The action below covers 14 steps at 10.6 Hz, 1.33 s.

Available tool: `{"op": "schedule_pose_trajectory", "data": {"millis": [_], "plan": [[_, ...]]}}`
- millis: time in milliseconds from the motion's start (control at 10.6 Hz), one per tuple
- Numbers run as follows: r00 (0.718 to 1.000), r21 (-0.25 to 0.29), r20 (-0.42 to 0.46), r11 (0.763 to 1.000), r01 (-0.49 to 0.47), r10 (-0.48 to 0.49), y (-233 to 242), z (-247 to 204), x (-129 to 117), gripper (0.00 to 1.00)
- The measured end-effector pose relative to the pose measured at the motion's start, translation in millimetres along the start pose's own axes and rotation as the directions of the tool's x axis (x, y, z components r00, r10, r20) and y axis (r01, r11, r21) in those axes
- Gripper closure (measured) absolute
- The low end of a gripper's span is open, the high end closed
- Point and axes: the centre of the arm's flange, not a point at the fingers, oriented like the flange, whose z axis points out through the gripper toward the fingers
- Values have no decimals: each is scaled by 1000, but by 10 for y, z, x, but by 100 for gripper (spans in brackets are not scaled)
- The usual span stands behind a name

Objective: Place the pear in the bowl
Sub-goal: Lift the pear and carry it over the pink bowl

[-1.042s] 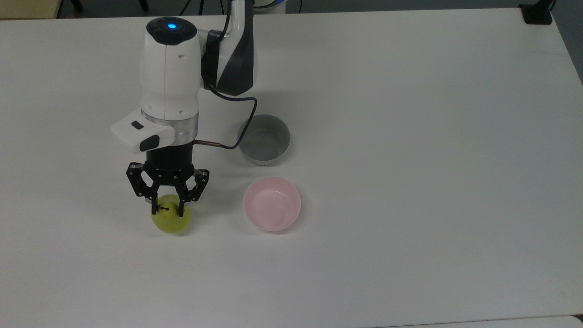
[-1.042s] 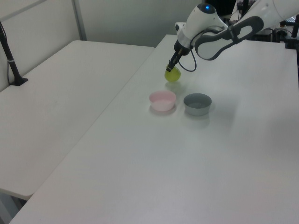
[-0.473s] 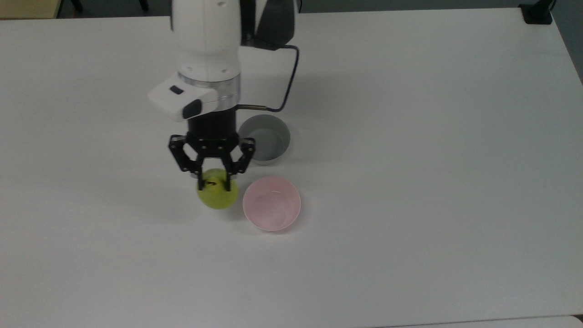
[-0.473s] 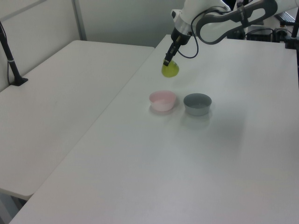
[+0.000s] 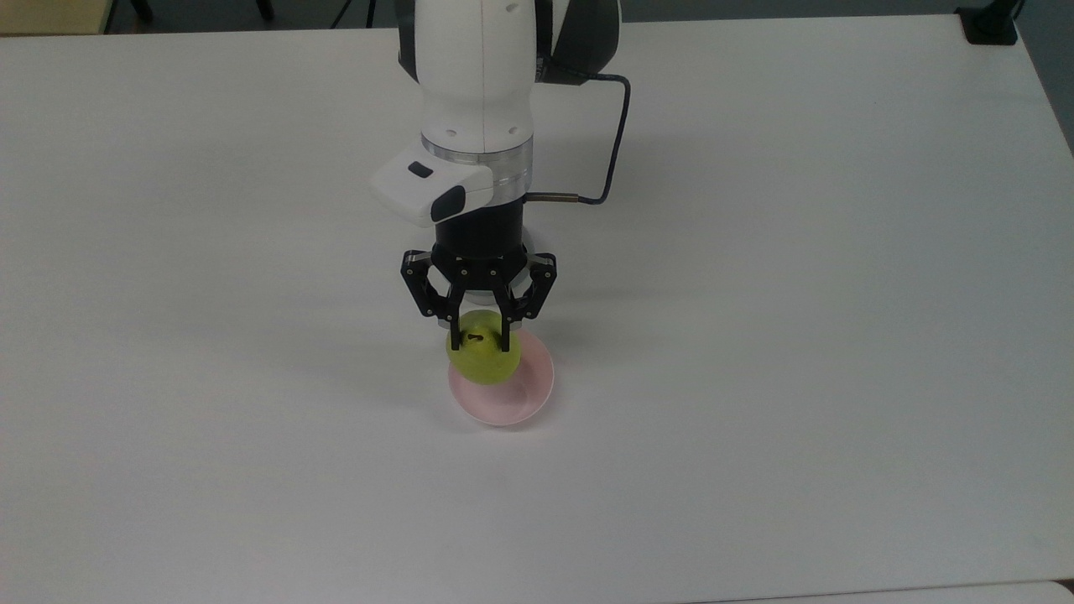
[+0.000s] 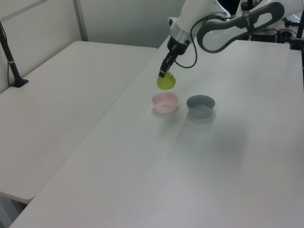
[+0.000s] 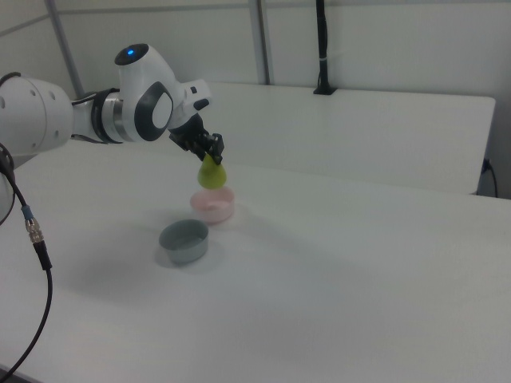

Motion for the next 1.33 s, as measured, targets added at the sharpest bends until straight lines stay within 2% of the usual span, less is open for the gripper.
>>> {"op": "schedule_pose_trajectory", "data": {"millis": [473,852,1326], "plan": [[1000,6,-20,1000,0,1,-30,35,-7,54],[996,28,-90,999,20,-18,-110,330,-211,54],[994,42,-110,999,29,-25,-168,572,-317,54]]}}
